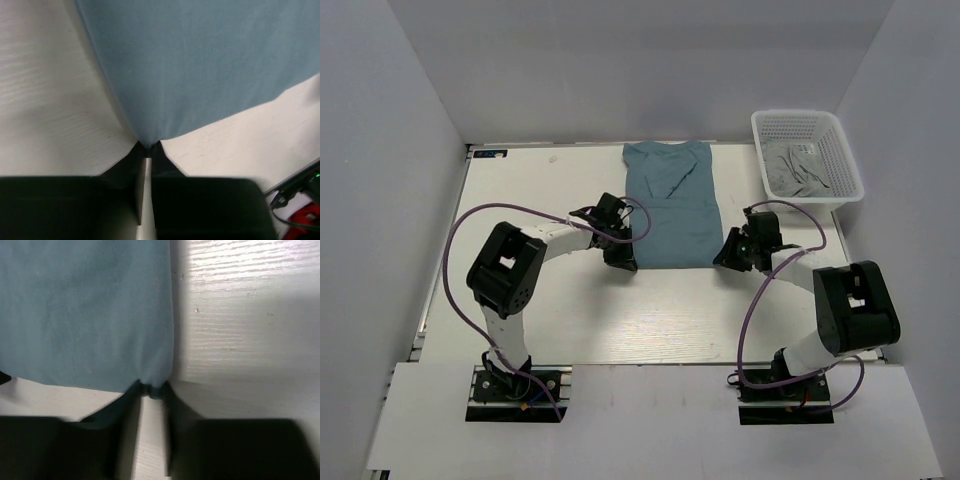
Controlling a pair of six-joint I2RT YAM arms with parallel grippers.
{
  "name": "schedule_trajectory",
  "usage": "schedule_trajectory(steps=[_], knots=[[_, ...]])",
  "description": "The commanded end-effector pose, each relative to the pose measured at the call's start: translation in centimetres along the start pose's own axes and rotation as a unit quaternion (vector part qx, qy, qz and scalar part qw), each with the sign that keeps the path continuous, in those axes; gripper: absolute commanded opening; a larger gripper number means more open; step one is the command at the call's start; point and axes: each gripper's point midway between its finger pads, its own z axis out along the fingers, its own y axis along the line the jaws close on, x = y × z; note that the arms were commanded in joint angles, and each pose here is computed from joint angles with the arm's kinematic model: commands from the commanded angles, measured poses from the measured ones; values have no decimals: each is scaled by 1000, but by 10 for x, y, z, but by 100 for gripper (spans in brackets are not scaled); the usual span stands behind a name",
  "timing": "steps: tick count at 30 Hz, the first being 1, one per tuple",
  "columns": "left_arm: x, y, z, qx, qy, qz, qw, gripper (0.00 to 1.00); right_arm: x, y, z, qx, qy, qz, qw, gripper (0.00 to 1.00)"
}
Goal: Fold and stack the t-shirts
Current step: Grab one side of the 2/3 rectangular tshirt with both arms, then fold the long partially folded tshirt into a neat square
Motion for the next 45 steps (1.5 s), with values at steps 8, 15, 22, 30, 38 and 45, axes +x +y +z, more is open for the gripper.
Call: schedule_trajectory(steps=[8, 15, 22, 30, 38, 45], knots=[[24, -2, 0, 4, 39, 4, 999, 0, 9, 6, -15, -3, 29, 1, 1000, 0], [71, 0, -43, 1, 74, -5, 997, 0, 48, 23, -52, -63, 99, -29, 993, 0], [97, -44, -112, 101, 61, 49, 992, 0, 69, 54, -103, -157, 111, -83, 978, 0], [114, -62, -181, 143, 14, 66, 987, 0, 65, 93, -174, -249, 65, -146, 955, 0], [111, -68, -214, 150, -25, 72, 986, 0, 46, 117, -215, -279, 8, -177, 944, 0], [89, -63, -210, 121, -60, 66, 989, 0, 17, 129, -210, -280, -26, -177, 943, 0]])
